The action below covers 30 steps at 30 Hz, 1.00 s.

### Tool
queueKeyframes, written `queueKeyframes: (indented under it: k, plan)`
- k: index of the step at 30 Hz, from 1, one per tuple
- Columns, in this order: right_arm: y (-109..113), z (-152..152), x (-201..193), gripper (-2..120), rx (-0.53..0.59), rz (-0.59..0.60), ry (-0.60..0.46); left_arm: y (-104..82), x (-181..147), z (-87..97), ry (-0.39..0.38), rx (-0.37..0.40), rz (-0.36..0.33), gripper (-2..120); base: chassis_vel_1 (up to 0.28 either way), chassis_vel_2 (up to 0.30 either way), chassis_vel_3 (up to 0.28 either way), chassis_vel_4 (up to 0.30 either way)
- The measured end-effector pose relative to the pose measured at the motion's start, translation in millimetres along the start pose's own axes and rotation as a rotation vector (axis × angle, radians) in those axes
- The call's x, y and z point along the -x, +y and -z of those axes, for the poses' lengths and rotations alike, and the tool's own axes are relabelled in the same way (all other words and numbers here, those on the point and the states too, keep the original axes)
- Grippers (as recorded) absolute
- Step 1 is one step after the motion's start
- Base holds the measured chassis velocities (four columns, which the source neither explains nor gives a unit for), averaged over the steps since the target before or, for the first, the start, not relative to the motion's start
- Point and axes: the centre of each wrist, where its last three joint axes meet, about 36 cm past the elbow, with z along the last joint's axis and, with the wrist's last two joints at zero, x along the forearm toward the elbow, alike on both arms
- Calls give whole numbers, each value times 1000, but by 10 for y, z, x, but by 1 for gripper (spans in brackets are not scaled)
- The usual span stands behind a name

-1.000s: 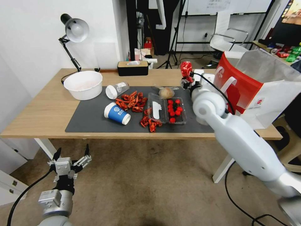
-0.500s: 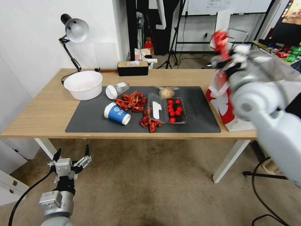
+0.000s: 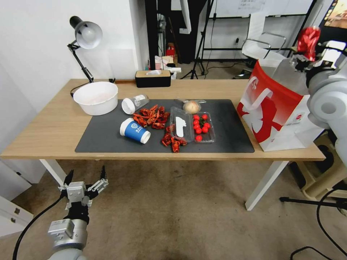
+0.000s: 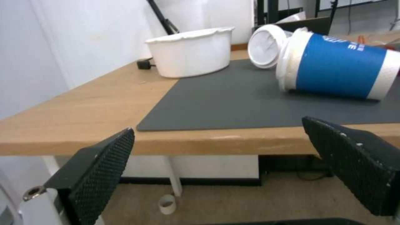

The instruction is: Pick up the trash from the table and place it into the takeout bag.

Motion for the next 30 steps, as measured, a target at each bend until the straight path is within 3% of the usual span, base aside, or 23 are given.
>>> queueKeyframes:
  k: [6, 12, 24, 26, 30]
  plan:
    - [-32, -32, -50, 99, -2, 5, 8, 1, -22, 11, 1, 2, -3, 100, 0, 0, 0, 0]
    - [31, -40, -226, 100, 22, 77, -11, 3, -42, 52, -6, 2, -2, 100, 0, 0, 0, 0]
    - [43, -202, -787, 100, 95, 410, -110, 24, -44, 98, -18, 7, 3, 100, 0, 0, 0, 0]
    - [8, -418, -886, 100, 76, 513, -134, 17, -39, 101, -20, 5, 2, 100, 0, 0, 0, 0]
    - [1, -696, -998, 100, 64, 567, -136, 14, -37, 97, -19, 4, 1, 100, 0, 0, 0, 0]
